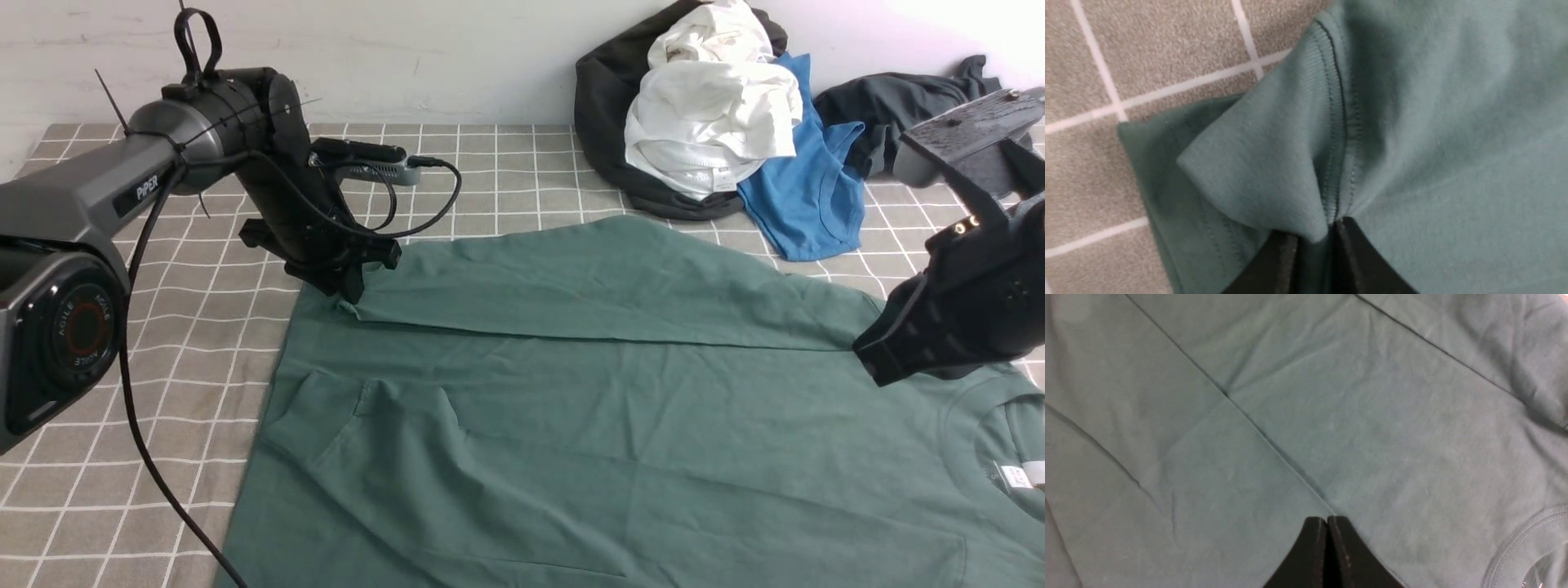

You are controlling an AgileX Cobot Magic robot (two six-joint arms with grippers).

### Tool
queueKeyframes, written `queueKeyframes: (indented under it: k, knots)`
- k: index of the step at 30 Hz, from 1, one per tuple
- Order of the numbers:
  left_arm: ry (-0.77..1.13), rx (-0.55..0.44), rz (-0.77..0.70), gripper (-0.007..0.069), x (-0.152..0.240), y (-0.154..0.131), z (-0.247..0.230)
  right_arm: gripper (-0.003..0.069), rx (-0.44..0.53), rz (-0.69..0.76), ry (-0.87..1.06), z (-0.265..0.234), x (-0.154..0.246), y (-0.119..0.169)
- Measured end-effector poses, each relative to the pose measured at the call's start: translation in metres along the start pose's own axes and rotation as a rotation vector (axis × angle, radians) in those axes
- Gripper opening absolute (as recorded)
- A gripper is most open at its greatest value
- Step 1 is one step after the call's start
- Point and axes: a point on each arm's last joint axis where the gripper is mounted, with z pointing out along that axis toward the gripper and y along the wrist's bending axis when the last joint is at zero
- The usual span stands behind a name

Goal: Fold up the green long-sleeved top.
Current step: Use the left arm to clamp the cuff farthest from it, then use the left arm to drag and drop the cuff onto the cuff closest to the left arm

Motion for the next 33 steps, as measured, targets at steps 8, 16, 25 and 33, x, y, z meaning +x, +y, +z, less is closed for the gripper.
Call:
queueKeyframes:
  k: [8, 16, 25, 33]
  knots:
    - [0.035, 0.011, 0.009, 0.0076, 0.000, -0.004, -0.020, -0.0015, 0.021, -0.016, 0.009, 0.000, 0.001, -0.002]
    - [0.105, 0.039, 0.001, 0.0076, 0.037, -0.018, -0.069, -0.0015, 0.007, -0.025, 0.095, -0.007, 0.011, 0.001]
    - [0.116, 0.048, -0.026, 0.0076, 0.161, -0.040, -0.104, -0.0015, -0.054, -0.081, 0.084, -0.036, 0.021, 0.027]
    - [0.136, 0.031, 0.003, 0.0109, 0.235, -0.041, -0.091, -0.0015, -0.172, -0.333, 0.169, -0.017, 0.037, 0.077]
